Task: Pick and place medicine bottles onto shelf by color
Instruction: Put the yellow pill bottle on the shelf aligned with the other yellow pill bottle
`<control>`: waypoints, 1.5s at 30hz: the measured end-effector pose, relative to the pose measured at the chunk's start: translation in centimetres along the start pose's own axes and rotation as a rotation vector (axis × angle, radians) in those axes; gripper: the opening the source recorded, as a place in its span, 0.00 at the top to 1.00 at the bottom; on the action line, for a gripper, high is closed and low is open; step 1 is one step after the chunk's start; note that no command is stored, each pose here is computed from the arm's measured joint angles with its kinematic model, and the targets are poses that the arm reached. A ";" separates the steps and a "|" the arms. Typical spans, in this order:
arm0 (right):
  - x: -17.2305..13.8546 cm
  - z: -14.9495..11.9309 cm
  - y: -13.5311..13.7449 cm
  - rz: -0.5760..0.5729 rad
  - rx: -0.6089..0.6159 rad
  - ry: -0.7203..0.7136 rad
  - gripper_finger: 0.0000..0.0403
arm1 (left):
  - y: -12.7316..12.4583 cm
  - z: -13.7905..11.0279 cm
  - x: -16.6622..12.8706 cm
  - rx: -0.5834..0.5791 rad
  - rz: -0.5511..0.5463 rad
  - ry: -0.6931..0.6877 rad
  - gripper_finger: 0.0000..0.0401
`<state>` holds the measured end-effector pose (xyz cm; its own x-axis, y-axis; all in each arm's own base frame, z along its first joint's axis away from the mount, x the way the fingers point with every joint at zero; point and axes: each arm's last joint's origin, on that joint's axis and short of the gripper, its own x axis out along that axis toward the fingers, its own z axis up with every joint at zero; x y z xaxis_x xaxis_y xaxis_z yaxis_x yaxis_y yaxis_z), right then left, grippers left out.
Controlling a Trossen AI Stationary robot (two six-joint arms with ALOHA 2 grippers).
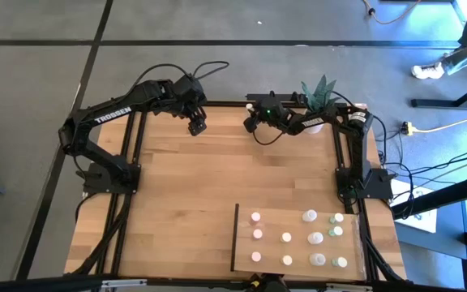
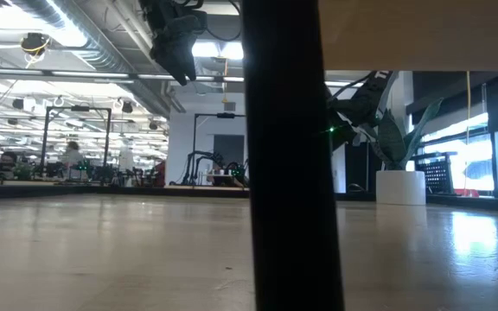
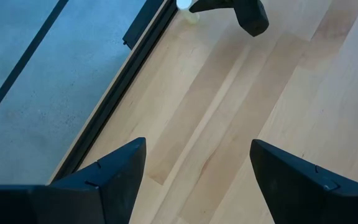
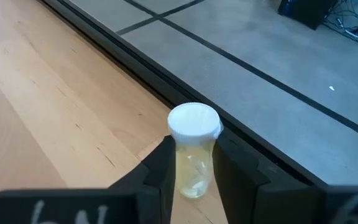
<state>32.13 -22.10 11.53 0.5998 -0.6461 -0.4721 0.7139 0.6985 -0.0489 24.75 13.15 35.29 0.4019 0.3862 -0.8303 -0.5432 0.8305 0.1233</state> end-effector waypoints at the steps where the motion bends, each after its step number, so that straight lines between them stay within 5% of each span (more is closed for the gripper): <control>1: 0.0 0.0 0.0 0.001 0.010 0.000 0.76 | 0.0 0.0 0.0 0.000 0.000 0.000 0.30; 16: -0.6 0.2 2.7 0.260 -0.006 -0.027 0.77 | 0.0 -0.1 0.0 0.002 0.000 0.011 0.30; 33: -3.8 -0.3 10.8 0.754 -0.078 -0.034 0.77 | 0.0 -0.1 0.0 0.002 0.000 0.011 0.30; 38: -4.6 -1.1 12.3 0.777 -0.202 -0.030 0.77 | 0.0 -0.1 0.0 0.002 0.000 0.011 0.30; 45: -4.3 -1.3 12.5 0.762 -0.160 -0.025 0.77 | 0.0 -0.1 0.0 0.002 0.000 0.011 0.30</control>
<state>37.94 -10.19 11.82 0.9132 0.0245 -0.4068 0.0419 0.9873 0.1534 24.67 13.10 35.23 0.3935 0.3818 -0.8363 -0.5415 0.8314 0.1248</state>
